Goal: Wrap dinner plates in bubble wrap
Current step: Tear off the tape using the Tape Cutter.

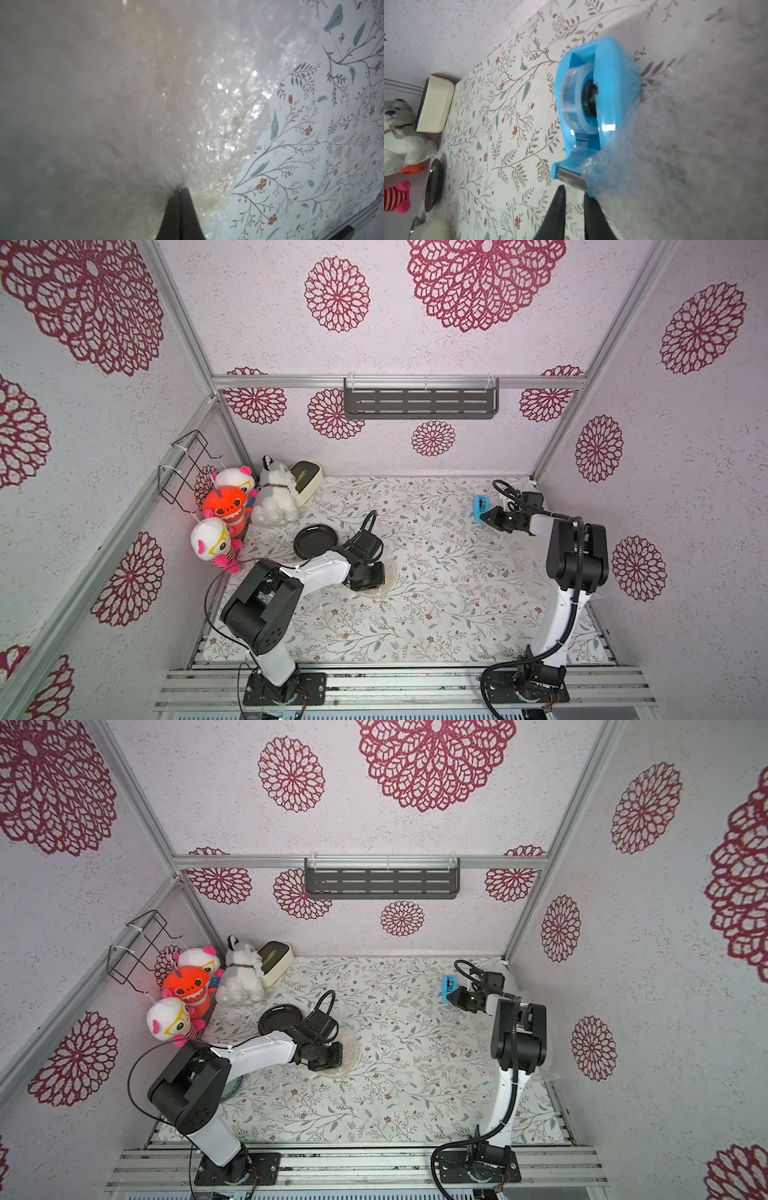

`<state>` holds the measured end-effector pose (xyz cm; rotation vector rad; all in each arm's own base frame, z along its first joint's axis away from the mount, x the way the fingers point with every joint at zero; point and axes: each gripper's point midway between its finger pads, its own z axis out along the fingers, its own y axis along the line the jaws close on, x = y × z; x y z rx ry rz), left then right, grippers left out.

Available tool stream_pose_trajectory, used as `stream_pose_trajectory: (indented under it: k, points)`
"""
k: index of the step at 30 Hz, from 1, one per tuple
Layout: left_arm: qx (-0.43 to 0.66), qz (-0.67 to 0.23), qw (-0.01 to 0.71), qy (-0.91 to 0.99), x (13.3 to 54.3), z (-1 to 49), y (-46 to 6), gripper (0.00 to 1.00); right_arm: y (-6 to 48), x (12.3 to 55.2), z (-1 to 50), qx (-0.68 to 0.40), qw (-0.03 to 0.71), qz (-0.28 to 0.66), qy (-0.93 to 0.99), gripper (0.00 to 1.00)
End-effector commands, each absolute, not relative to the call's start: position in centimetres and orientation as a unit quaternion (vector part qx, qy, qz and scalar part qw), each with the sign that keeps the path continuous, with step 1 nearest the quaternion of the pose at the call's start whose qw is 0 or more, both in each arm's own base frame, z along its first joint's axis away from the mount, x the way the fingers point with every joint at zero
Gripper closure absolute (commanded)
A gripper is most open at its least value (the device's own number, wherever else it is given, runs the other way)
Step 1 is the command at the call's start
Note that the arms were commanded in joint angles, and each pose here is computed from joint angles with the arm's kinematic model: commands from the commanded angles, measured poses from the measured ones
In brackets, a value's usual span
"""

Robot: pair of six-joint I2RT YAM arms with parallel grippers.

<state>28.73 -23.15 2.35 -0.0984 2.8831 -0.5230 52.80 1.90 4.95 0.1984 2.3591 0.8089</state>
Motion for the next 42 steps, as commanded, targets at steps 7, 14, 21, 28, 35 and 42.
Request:
stream_pose_trajectory:
  k: [7,14,21,28,35,42]
  points:
    - [-0.05,-0.131,0.089,0.986,27.7,1.0,-20.9,1.0,1.4,54.0,5.0,0.09,0.313,0.31,0.893,1.0]
    - [-0.05,-0.132,0.094,0.986,27.7,1.3,-20.8,1.0,0.8,52.6,2.2,0.173,0.234,0.308,0.906,1.0]
    - [-0.046,-0.146,0.098,0.983,27.7,1.6,-21.2,1.0,0.3,51.8,1.8,0.217,0.197,0.301,0.908,1.0]
    - [-0.042,-0.161,0.1,0.981,27.5,1.8,-21.5,1.0,-0.4,51.5,1.9,0.231,0.168,0.283,0.916,1.0]
    - [-0.037,-0.171,0.08,0.981,27.5,0.9,-22.1,1.0,0.0,50.9,0.2,0.245,0.139,0.292,0.914,1.0]
    - [-0.048,-0.185,0.096,0.977,29.4,1.4,-22.0,1.0,1.9,51.4,7.6,0.167,0.23,0.307,0.908,1.0]
